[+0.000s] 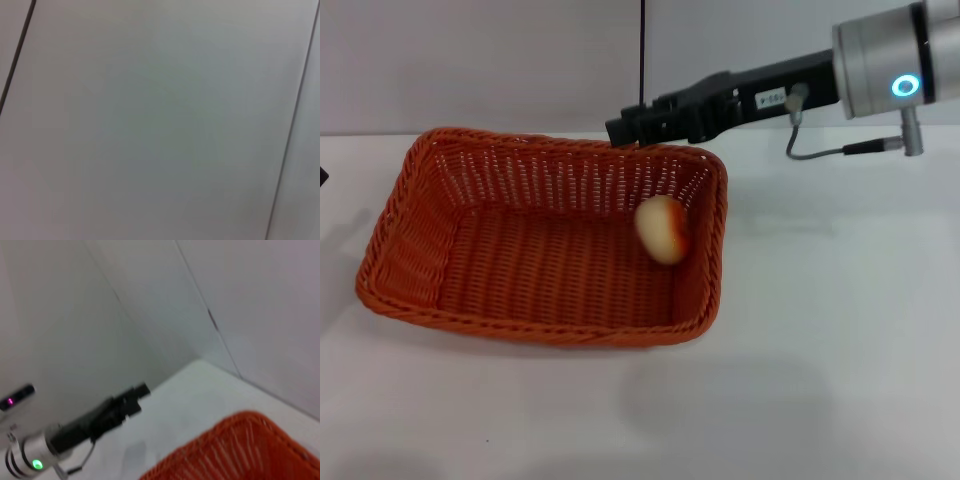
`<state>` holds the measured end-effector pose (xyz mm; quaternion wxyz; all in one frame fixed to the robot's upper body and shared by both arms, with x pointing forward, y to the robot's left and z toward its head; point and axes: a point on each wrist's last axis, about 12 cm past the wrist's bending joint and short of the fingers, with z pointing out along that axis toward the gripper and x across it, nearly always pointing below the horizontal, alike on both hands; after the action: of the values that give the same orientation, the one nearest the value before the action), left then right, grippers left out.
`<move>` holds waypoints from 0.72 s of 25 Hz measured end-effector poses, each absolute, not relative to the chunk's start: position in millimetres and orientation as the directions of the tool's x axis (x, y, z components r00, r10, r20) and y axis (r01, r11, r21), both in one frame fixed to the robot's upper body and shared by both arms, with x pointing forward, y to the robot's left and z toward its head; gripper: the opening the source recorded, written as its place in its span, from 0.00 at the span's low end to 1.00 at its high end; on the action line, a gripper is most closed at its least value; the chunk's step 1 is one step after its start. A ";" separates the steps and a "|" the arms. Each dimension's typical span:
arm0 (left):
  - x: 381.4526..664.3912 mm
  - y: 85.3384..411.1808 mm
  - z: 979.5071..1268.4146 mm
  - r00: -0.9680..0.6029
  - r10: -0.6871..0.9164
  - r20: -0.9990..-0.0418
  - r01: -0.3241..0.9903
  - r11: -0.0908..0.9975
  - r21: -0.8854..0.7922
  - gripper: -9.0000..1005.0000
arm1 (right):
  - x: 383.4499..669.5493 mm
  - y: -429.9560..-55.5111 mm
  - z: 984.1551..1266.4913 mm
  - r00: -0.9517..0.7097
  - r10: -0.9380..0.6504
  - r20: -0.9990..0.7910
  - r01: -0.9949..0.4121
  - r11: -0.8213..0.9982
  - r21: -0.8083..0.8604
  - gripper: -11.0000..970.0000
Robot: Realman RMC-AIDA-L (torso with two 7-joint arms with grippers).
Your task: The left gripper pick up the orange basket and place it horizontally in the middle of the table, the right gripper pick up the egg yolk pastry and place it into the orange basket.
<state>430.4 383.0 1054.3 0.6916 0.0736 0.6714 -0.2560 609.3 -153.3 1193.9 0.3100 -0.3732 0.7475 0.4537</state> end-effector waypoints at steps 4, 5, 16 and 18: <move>420.0 381.4 1052.3 -0.031 -0.277 -0.960 0.469 0.845 -0.259 0.67 | 595.1 -183.5 1209.6 -0.469 -0.187 -0.863 -0.859 0.324 0.397 0.24; 419.2 381.7 1052.1 -0.030 -0.276 -0.961 0.467 0.846 -0.257 0.67 | 595.1 -183.5 1209.6 -0.469 -0.187 -0.863 -0.859 0.324 0.397 0.36; 404.5 383.5 1043.8 0.015 -0.176 -0.984 0.432 0.889 -0.153 0.67 | 521.8 -298.2 1169.3 -0.253 0.266 -0.930 -0.847 0.403 0.346 0.64; 401.8 380.8 1041.2 0.040 -0.169 -0.985 0.420 0.897 -0.137 0.67 | 509.0 -312.8 1150.4 -0.189 0.333 -0.924 -0.840 0.432 0.327 0.63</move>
<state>401.8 380.8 1041.2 0.7148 0.0948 0.6615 -0.2058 509.0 -312.8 1150.4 0.6002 -0.2128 0.5965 0.4885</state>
